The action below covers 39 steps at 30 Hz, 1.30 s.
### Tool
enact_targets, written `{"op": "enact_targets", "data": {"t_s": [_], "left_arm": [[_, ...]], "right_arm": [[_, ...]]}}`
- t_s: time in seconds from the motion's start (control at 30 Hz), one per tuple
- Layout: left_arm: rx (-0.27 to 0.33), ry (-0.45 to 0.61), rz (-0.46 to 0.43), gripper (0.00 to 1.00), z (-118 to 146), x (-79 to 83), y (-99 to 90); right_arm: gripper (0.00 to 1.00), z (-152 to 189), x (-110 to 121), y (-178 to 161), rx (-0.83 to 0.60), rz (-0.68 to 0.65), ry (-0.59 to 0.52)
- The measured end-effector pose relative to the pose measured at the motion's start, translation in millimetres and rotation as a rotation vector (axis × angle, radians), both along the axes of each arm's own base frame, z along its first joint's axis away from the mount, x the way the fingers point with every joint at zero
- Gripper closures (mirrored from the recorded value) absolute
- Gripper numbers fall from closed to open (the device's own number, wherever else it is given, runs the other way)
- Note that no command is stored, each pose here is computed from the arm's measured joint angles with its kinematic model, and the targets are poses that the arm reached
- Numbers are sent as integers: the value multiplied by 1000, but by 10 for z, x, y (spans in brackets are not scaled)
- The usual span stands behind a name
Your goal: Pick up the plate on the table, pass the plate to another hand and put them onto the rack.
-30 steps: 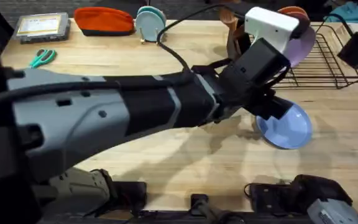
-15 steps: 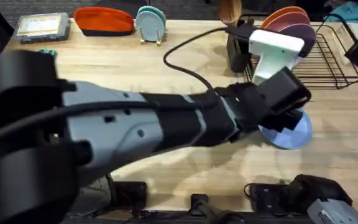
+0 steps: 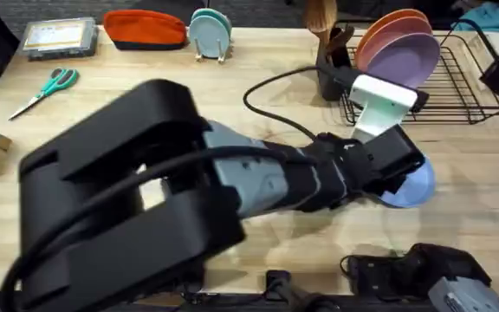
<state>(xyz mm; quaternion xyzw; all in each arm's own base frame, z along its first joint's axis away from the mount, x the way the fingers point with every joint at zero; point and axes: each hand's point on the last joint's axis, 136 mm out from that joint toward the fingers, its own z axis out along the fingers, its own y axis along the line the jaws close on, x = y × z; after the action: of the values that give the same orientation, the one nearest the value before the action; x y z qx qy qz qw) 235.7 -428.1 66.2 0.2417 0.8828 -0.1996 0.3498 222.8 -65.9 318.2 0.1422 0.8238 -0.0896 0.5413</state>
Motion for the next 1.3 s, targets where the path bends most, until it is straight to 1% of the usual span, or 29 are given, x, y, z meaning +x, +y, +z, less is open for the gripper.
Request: {"op": "enact_targets", "data": {"t_s": [0.3, 0.5, 1.0, 1.07, 1.1, 1.13, 1.23, 1.27, 1.3], "left_arm": [[57, 6, -19, 5, -268, -115, -30], [63, -9, -23, 5, -271, -161, -64], [65, -9, -26, 4, -275, -171, -69], [65, -8, -28, 68, -278, -173, -70], [65, -7, -29, 58, -277, -174, -71], [62, -5, -31, 22, -275, -178, -78], [59, -3, -35, 10, -270, -184, -88], [60, -3, -35, 95, -271, -185, -88], [59, 0, -34, 216, -273, -185, -87]], "right_arm": [[4, 0, 0, -1, -6, 2, 2], [4, 0, 0, -1, -7, 2, 2], [4, -1, -1, -1, -6, 2, 3], [5, -1, -1, -1, -6, 2, 2], [5, 0, 0, -1, -6, 2, 2], [5, 0, 0, -1, -6, 2, 2], [4, 0, 0, -1, -6, 2, 2], [4, 0, 0, -1, -6, 2, 2], [4, -1, -1, -1, -6, 2, 3]]}}
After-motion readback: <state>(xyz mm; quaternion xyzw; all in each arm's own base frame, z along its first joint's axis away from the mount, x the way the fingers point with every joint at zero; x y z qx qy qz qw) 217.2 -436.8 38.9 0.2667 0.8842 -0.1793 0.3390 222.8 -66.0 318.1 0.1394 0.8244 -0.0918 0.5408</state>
